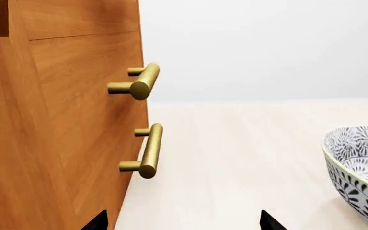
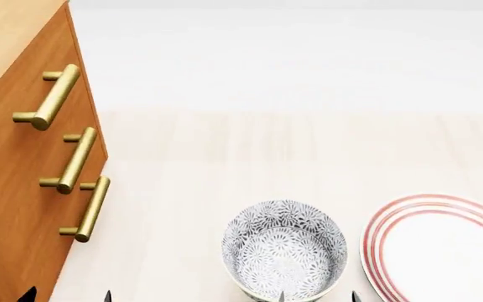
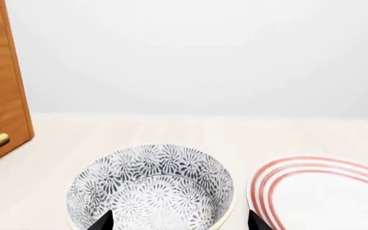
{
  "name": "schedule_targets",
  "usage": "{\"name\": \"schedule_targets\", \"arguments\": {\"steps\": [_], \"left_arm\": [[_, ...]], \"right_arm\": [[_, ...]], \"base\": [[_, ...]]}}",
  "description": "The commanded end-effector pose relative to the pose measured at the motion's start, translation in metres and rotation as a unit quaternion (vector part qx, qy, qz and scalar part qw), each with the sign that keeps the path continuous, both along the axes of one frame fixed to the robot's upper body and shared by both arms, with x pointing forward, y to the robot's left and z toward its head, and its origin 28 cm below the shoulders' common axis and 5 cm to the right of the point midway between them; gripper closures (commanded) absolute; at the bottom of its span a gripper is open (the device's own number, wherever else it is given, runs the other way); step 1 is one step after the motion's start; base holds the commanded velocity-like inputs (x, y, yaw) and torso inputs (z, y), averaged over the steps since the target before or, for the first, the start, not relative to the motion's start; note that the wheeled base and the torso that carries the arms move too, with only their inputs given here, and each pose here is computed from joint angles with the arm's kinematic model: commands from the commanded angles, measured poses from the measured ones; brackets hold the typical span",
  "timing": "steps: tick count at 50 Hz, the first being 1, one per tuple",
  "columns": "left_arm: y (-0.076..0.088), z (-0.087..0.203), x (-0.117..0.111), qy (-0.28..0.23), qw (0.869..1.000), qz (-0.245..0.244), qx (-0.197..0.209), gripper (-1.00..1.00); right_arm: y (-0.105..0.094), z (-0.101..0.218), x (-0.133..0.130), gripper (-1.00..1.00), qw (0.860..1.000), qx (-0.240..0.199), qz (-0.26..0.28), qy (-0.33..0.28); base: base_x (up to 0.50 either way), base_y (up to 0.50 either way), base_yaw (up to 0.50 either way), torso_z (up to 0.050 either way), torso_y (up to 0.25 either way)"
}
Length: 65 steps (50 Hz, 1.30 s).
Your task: Open the top drawer of the cabinet.
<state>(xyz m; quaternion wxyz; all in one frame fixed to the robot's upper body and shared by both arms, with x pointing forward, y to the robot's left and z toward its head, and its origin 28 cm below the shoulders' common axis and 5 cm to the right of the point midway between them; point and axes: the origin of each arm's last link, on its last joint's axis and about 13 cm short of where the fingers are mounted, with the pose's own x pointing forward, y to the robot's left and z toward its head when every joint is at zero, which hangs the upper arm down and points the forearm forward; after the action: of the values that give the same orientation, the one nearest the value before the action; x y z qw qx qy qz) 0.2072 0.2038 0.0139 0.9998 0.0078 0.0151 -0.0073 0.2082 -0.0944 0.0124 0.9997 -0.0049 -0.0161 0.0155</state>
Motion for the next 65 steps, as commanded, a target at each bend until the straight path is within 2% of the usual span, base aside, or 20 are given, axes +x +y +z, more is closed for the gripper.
{"name": "schedule_targets", "arguments": {"steps": [1,9,16,19,26,27,30,31,34,39,40,43,45,46,48,56,59,60,63,65], "left_arm": [[-0.001,0.001,0.002,-0.001,1.000,0.003,0.004,-1.00],[-0.003,0.001,0.004,0.010,0.999,-0.013,0.037,-1.00],[-0.008,0.004,0.011,0.028,0.993,-0.047,0.101,-1.00],[-0.008,0.011,0.022,0.016,0.989,-0.048,0.140,-1.00],[-0.008,0.029,0.038,-0.014,0.980,-0.051,0.190,-1.00],[-0.008,0.036,0.042,-0.026,0.975,-0.050,0.216,-1.00],[-0.008,0.038,0.046,-0.040,0.966,-0.053,0.251,-1.00],[-0.007,0.038,0.050,-0.044,0.959,-0.052,0.276,-1.00],[-0.006,0.039,0.056,-0.033,0.956,-0.053,0.285,-1.00],[-0.003,0.047,0.069,-0.047,0.933,-0.044,0.354,-1.00],[-0.003,0.053,0.072,-0.051,0.925,-0.044,0.375,-1.00],[-0.003,0.053,0.072,-0.051,0.925,-0.044,0.375,-1.00],[-0.004,0.058,0.076,-0.057,0.913,-0.043,0.401,-1.00],[-0.003,0.060,0.079,-0.062,0.903,-0.036,0.423,-1.00],[-0.003,0.063,0.080,-0.064,0.901,-0.032,0.427,-1.00],[-0.001,0.074,0.086,-0.080,0.875,-0.015,0.478,-1.00],[-0.001,0.076,0.086,-0.082,0.872,-0.017,0.482,-1.00],[0.000,0.077,0.087,-0.083,0.864,-0.017,0.497,-1.00],[0.001,0.081,0.089,-0.091,0.861,-0.014,0.501,-1.00],[0.002,0.087,0.091,-0.095,0.854,-0.010,0.512,-1.00]], "right_arm": [[-0.001,0.001,0.002,-1.00,1.000,0.001,-0.003,0.003],[-0.001,0.000,0.003,-1.00,1.000,0.002,-0.007,0.008],[-0.002,0.000,0.003,-1.00,1.000,0.004,-0.008,0.010],[-0.002,0.000,0.002,-1.00,1.000,0.005,-0.008,0.011],[-0.001,0.000,0.003,-1.00,1.000,0.005,-0.008,0.012],[-0.002,-0.001,0.003,-1.00,1.000,0.006,-0.008,0.013],[-0.002,-0.001,0.003,-1.00,1.000,0.006,-0.008,0.014],[-0.001,-0.001,0.002,-1.00,1.000,0.007,-0.008,0.014],[-0.001,-0.001,0.002,-1.00,1.000,0.007,-0.007,0.015],[-0.001,-0.002,0.002,-1.00,1.000,0.007,-0.007,0.017],[-0.001,-0.001,0.002,-1.00,1.000,0.006,-0.007,0.015],[-0.001,-0.001,0.002,-1.00,1.000,0.006,-0.007,0.015],[-0.001,0.000,0.001,-1.00,1.000,0.005,-0.007,0.013],[-0.001,0.000,0.001,-1.00,1.000,0.005,-0.007,0.012],[-0.001,0.000,0.001,-1.00,1.000,0.005,-0.007,0.011],[-0.001,-0.001,0.001,-1.00,1.000,0.004,-0.007,0.010],[-0.001,-0.001,0.001,-1.00,1.000,0.004,-0.006,0.010],[-0.001,-0.001,0.001,-1.00,1.000,0.005,-0.006,0.010],[-0.001,0.000,0.001,-1.00,1.000,0.005,-0.006,0.010],[-0.001,-0.001,0.001,-1.00,1.000,0.004,-0.006,0.010]], "base": [[0.00,0.00,0.00,0.000,0.000],[0.00,0.00,0.00,0.000,0.000],[0.00,0.00,0.00,0.000,0.000],[0.00,0.00,0.00,0.000,0.000],[0.00,0.00,0.00,0.000,0.000],[0.00,0.00,0.00,0.000,0.000],[0.00,0.00,0.00,0.000,0.000],[0.00,0.00,0.00,0.000,0.000],[0.00,0.00,0.00,0.000,0.000],[0.00,0.00,0.00,0.000,0.000],[0.00,0.00,0.00,0.000,0.000],[0.00,0.00,0.00,0.000,0.000],[0.00,0.00,0.00,0.000,0.000],[0.00,0.00,0.00,0.000,0.000],[0.00,0.00,0.00,0.000,0.000],[0.00,0.00,0.00,0.000,0.000],[0.00,0.00,0.00,0.000,0.000],[0.00,0.00,0.00,0.000,0.000],[0.00,0.00,0.00,0.000,0.000],[0.00,0.00,0.00,0.000,0.000]]}}
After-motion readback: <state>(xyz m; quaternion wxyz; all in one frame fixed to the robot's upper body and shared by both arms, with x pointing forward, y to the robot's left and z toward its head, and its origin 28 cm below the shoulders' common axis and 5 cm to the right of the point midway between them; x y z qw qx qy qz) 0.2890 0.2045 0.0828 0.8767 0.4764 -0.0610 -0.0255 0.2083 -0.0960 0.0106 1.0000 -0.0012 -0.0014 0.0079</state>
